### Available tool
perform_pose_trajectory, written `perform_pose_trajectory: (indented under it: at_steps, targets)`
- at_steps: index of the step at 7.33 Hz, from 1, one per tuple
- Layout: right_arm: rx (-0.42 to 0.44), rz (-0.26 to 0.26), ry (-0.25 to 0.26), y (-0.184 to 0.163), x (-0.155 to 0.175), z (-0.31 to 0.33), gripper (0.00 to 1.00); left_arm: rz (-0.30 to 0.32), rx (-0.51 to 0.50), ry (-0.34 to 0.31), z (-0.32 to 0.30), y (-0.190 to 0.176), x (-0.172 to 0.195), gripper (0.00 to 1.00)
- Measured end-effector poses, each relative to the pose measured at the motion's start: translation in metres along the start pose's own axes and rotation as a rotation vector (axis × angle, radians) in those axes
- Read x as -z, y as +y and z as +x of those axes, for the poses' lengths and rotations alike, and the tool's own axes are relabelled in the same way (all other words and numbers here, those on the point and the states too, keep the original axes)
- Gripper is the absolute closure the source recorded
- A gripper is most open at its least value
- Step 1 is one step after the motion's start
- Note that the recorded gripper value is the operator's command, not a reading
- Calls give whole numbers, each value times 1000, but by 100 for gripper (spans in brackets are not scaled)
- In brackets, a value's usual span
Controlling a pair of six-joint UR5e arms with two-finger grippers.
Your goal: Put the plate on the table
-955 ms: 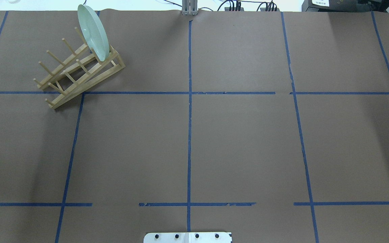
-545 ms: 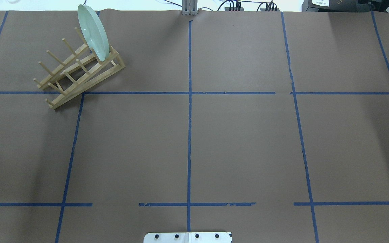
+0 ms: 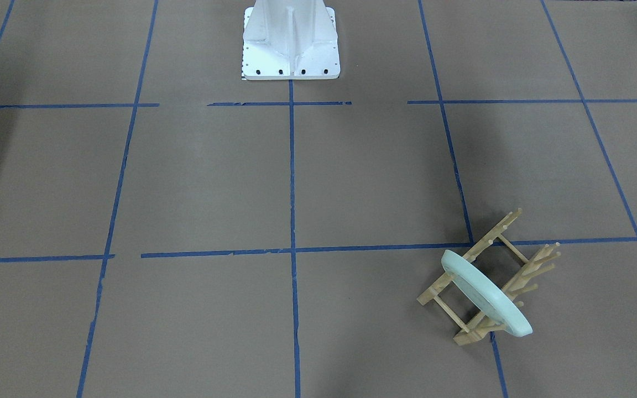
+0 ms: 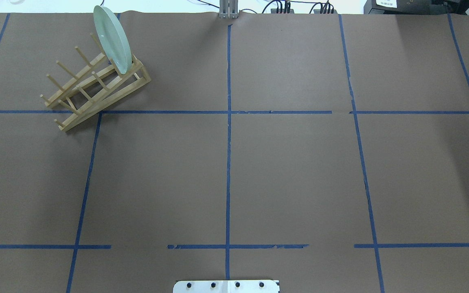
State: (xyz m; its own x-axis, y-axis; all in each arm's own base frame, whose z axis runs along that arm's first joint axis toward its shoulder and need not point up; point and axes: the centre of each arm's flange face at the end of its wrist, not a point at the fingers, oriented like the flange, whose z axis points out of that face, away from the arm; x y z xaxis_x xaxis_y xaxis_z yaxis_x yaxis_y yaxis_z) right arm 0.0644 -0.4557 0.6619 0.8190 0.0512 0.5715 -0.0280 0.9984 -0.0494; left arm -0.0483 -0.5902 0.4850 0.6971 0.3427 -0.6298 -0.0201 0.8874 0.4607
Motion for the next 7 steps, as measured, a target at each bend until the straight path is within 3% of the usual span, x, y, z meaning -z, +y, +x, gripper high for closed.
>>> perform_pose_trajectory:
  at_steps: [2,3,4,6,7]
  targets:
    - [0,0,0,0,0,0,0,79,122,98,80,-71,7,0]
    - [-1,1,0,0,0,0,0,109,202,155,118,-88,1,0]
    - [-1,1,0,0,0,0,0,138,295,233,157,-95,-14,0]
    - [-1,1,0,0,0,0,0,133,527,407,220,-91,-58,0]
    - [0,1,0,0,0,0,0,135,666,458,244,-97,-77,0]
